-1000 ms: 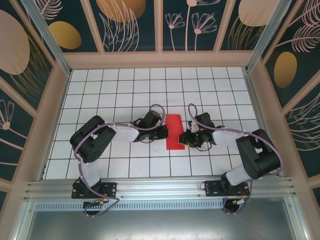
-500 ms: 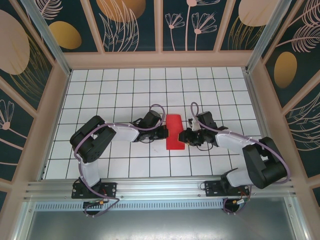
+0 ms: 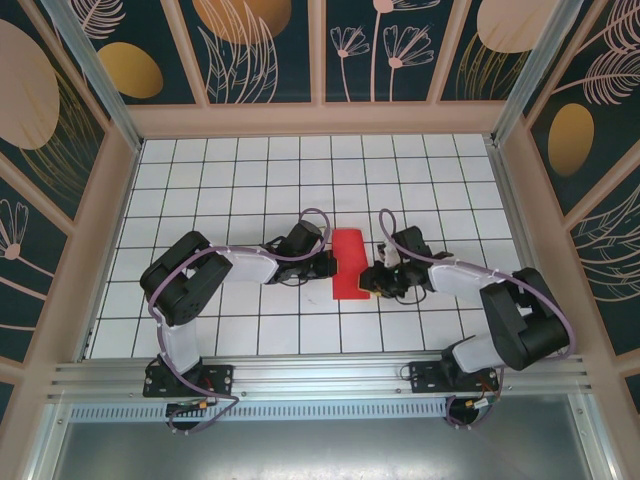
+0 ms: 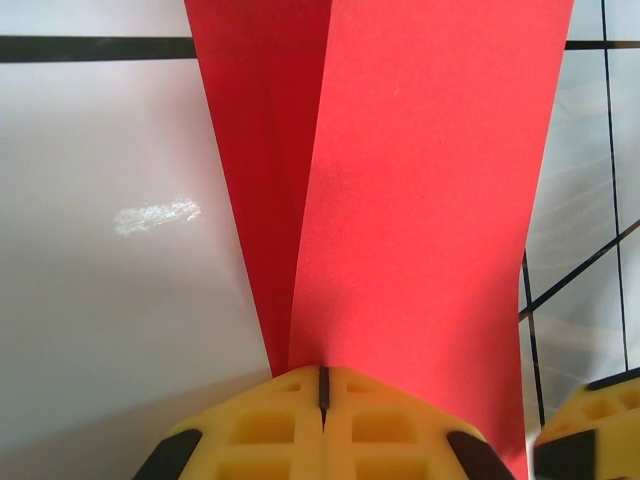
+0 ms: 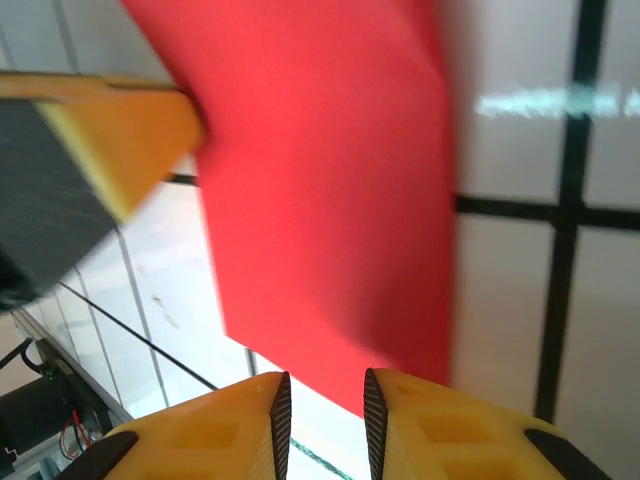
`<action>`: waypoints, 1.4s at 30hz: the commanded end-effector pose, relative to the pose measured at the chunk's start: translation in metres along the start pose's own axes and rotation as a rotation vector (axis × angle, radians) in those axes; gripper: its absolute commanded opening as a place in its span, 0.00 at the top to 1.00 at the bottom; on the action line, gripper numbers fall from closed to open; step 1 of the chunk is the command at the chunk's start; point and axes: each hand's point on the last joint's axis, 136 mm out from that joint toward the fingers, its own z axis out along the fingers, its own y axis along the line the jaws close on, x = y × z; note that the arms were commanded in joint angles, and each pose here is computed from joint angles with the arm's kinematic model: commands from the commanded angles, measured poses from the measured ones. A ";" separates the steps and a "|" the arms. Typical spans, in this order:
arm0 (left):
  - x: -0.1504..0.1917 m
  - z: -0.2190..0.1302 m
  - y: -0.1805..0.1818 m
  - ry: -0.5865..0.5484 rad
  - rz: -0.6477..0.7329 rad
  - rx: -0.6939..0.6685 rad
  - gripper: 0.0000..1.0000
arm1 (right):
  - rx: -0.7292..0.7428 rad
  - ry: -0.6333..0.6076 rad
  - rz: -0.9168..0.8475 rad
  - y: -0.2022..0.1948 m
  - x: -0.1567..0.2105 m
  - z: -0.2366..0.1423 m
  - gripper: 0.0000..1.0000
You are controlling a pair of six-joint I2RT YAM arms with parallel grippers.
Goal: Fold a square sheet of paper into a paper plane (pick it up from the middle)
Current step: Fold the square sheet of paper in half at the center of the table.
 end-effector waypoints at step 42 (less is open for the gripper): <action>0.050 0.009 0.069 0.142 -0.012 -0.231 1.00 | -0.020 -0.004 0.047 -0.022 -0.079 0.033 0.74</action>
